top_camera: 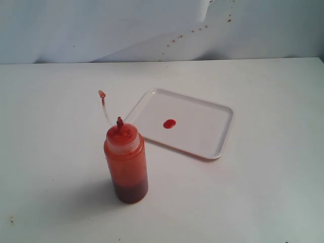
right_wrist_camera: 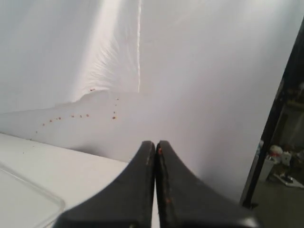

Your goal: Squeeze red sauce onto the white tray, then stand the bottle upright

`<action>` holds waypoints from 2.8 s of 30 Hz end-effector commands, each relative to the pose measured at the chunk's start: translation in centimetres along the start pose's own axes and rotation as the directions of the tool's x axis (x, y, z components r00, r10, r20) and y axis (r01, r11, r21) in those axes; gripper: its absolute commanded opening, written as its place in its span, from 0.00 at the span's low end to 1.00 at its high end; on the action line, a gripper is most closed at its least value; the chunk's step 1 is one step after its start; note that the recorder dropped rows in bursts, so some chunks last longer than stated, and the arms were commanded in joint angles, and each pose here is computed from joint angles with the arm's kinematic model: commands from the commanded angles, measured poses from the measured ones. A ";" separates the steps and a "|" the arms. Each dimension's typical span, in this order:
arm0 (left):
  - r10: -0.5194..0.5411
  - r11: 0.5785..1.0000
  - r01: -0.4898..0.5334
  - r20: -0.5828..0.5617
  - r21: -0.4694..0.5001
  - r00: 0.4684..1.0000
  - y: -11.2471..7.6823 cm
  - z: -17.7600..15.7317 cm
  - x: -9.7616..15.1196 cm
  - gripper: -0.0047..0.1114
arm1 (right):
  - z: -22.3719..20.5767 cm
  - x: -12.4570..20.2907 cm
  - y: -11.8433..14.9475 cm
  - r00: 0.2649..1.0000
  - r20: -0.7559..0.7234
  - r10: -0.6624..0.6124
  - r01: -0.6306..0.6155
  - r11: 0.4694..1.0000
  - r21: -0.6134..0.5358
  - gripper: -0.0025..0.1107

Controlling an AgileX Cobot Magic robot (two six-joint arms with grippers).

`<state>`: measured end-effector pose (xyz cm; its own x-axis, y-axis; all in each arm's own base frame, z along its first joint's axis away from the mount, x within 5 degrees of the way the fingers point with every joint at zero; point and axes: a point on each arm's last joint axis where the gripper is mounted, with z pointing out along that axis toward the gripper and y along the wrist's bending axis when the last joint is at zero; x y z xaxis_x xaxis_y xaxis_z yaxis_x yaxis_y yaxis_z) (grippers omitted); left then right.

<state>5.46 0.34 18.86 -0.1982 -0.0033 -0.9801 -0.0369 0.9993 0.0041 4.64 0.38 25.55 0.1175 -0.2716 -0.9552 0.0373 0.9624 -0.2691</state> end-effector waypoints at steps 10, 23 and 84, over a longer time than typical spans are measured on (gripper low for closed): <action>0.004 1.000 -0.004 0.003 0.001 1.000 0.0 0.0 0.1 0.05 | 0.2 3.1 0.0 0.971 -0.121 0.204 -0.195 0.977 0.084 0.02; 0.004 1.000 -0.004 0.003 0.001 1.000 0.0 0.0 0.1 0.05 | 0.2 6.1 0.8 0.944 -0.232 0.235 -0.222 0.972 0.080 0.02; 0.006 1.000 -0.006 0.003 0.001 1.000 0.0 0.0 0.1 0.05 | -0.2 7.2 1.4 0.908 -0.372 0.193 -0.202 0.979 0.013 0.02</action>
<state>5.46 0.34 18.86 -0.1982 -0.0033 -0.9801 -0.0369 0.9993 0.0041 5.36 -0.20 18.33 -0.2530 -0.0419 -0.9666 0.0289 0.9983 -0.0509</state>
